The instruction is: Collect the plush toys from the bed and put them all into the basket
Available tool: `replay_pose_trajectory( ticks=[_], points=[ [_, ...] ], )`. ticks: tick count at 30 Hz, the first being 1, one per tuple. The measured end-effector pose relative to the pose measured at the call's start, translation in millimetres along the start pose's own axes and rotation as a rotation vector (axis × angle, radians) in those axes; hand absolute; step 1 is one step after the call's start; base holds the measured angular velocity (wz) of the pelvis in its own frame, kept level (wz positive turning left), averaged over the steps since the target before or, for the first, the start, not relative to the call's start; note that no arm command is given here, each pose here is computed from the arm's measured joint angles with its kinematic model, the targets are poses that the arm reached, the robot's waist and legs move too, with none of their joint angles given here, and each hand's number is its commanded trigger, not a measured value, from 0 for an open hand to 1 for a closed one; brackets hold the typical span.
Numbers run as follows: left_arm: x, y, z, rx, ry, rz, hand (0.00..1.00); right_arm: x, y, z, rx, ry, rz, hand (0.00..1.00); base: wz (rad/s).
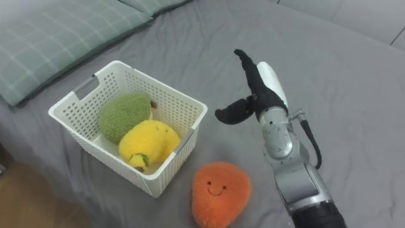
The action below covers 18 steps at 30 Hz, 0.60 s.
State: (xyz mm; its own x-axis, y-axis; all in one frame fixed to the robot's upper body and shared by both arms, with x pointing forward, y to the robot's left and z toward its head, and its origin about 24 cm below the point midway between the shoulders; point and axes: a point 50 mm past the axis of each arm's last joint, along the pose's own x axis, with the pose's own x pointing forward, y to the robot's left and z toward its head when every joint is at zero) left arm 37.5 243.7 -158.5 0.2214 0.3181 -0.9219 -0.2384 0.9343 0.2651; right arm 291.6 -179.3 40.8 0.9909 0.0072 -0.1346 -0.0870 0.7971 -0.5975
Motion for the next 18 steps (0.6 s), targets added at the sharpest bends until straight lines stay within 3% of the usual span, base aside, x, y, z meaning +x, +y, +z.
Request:
replay_pose_trajectory(
  ticks=[9, 18],
  points=[
    [-1.6, 0.5, -4.6, 0.009, -0.006, -0.003, 0.00, -14.4, 13.8, -41.7, 0.063, 0.163, 0.060, 0.00, -0.04],
    [-4.2, 3.0, -18.8, 0.014, 0.029, 0.002, 0.00, -36.0, 38.7, -66.9, 0.061, 0.258, 0.222, 0.00, 0.00]
  ],
)
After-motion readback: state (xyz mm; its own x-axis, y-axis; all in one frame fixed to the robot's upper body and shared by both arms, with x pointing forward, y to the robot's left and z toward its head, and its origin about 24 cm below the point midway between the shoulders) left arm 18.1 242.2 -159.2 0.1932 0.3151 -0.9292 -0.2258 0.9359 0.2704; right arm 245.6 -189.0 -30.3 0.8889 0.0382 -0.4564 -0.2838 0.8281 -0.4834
